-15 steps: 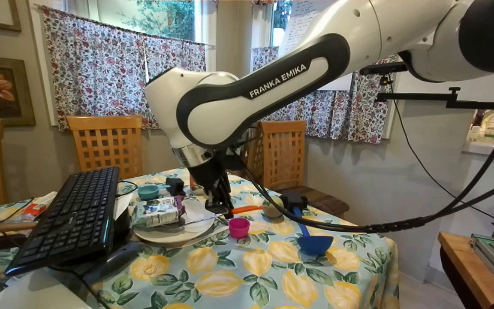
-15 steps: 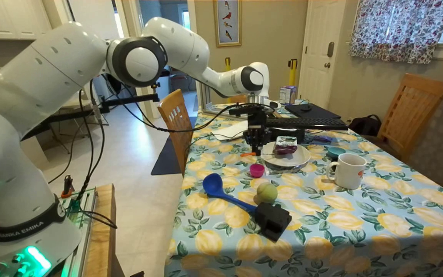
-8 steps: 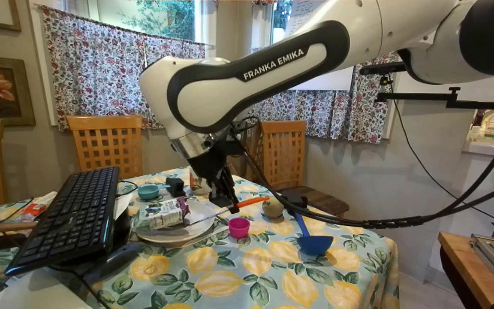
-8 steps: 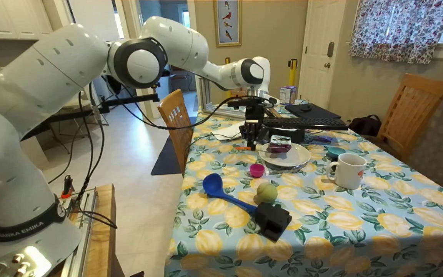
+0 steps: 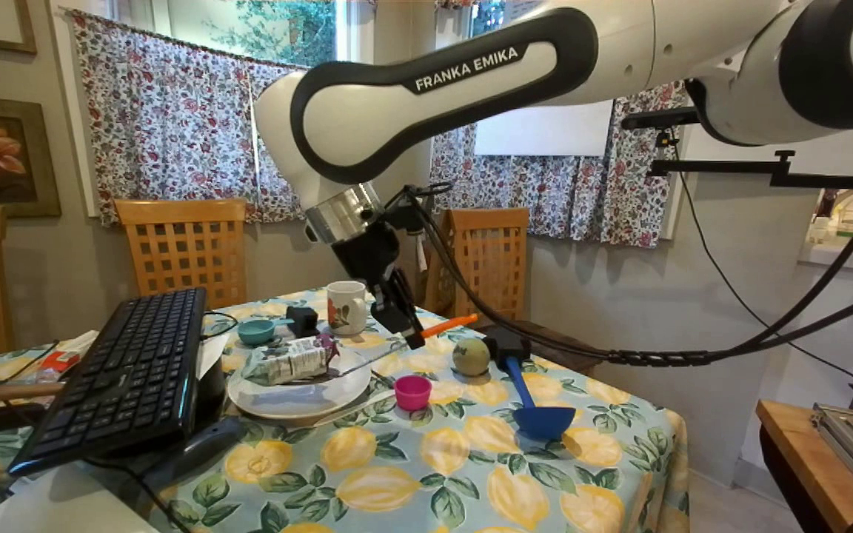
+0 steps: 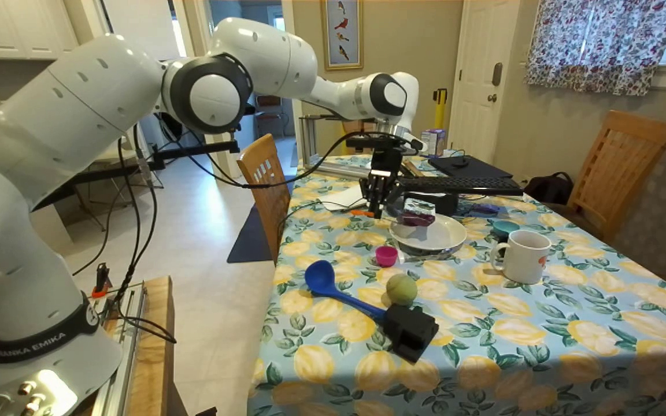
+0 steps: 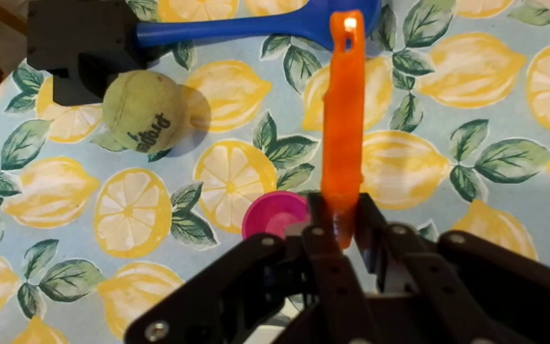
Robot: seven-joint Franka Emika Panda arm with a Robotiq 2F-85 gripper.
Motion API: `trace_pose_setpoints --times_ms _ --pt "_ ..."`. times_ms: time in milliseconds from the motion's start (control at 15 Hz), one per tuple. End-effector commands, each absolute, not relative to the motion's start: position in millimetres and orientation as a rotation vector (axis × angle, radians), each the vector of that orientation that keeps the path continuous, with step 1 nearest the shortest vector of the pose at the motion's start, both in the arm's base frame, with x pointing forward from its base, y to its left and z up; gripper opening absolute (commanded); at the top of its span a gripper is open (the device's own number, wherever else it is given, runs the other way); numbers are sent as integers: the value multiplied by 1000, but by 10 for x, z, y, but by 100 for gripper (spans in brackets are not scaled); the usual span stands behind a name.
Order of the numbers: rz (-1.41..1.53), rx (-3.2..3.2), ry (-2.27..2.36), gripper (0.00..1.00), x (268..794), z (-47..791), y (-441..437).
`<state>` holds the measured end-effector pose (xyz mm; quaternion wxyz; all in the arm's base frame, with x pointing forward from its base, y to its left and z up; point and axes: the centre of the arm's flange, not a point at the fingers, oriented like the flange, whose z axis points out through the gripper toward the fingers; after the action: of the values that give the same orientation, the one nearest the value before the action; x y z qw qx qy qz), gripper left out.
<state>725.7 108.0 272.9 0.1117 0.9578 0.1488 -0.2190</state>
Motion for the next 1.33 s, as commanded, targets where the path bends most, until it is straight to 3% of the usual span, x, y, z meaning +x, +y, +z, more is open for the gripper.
trace_pose_setpoints --times_ms 0,1267 --pt "-682 2861 415 5 7372 2770 1004" --pt "-773 2930 449 5 7657 2530 511"
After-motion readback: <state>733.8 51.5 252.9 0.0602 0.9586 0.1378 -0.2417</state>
